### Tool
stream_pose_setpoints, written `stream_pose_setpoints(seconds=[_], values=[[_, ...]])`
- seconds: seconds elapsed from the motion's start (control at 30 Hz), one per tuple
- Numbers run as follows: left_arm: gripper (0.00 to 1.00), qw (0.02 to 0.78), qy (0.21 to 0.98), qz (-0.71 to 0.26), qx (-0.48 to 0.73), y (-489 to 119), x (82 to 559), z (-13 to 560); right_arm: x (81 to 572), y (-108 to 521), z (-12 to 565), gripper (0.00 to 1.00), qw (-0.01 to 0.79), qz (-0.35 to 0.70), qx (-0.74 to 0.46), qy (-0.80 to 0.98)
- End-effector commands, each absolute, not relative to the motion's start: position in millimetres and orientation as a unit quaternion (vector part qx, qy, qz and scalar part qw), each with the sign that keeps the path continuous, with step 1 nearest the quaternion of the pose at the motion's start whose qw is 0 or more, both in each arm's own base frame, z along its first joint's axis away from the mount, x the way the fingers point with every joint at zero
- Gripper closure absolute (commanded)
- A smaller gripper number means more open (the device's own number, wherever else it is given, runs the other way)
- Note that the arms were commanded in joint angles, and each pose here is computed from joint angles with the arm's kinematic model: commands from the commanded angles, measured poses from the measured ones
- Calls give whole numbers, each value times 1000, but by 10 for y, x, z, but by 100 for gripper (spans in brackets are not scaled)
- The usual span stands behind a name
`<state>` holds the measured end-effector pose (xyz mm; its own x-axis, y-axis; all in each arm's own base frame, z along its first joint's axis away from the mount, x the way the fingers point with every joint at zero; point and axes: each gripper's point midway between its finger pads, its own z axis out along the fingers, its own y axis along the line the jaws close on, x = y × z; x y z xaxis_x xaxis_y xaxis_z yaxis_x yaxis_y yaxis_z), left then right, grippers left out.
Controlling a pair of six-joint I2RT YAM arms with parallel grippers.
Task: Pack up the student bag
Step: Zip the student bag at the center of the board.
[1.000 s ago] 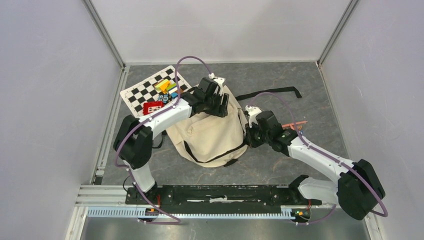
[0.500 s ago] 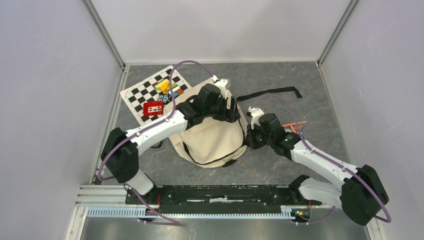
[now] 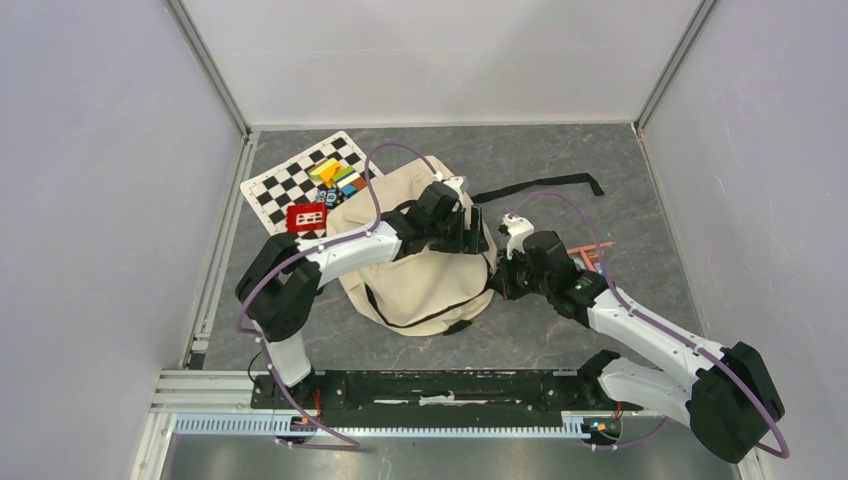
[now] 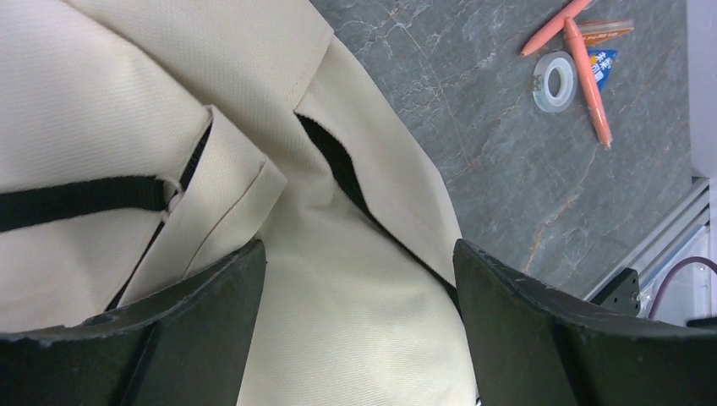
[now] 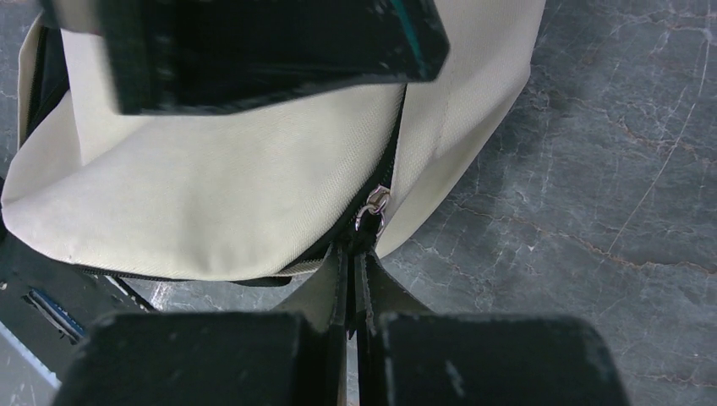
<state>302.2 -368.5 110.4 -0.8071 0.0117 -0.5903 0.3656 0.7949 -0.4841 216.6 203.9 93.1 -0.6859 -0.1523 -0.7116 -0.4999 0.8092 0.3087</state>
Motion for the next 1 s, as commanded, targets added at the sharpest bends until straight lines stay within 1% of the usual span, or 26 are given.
stream_pose_setpoints(seconds=[0.0,0.03,0.13,0.17,0.2,0.27,0.33,0.43,0.5,0.77,0.97], values=[[17,273,902,-320,103,-3900,3056,1040,2219,2053,1027,100,378,249,-194,870],[20,266,904,-319,105,-3917,3044,994,2225,2058,1041,100,381,249,-195,869],[38,255,905,-325,107,-3976,3020,948,2247,2072,1079,100,388,251,-198,864],[46,254,903,-329,106,-4000,3024,960,2254,2068,1078,100,389,249,-198,865],[52,255,901,-335,104,-4028,3034,981,2255,2067,1069,100,388,247,-198,866],[69,259,895,-351,97,-4089,3054,1036,2241,2056,1037,100,380,244,-195,871],[81,266,887,-365,91,-4143,3086,1108,2205,2052,1007,100,368,244,-192,877],[94,284,874,-385,79,-4214,3156,1229,2123,2043,967,100,356,241,-192,882],[98,299,865,-398,72,-4262,3217,1315,2060,2038,944,100,349,241,-194,885],[98,335,843,-417,63,-4377,3389,1444,1794,2065,818,100,310,245,-196,897],[98,353,837,-415,62,-4367,3442,1422,1653,2332,973,100,305,286,-208,884]])
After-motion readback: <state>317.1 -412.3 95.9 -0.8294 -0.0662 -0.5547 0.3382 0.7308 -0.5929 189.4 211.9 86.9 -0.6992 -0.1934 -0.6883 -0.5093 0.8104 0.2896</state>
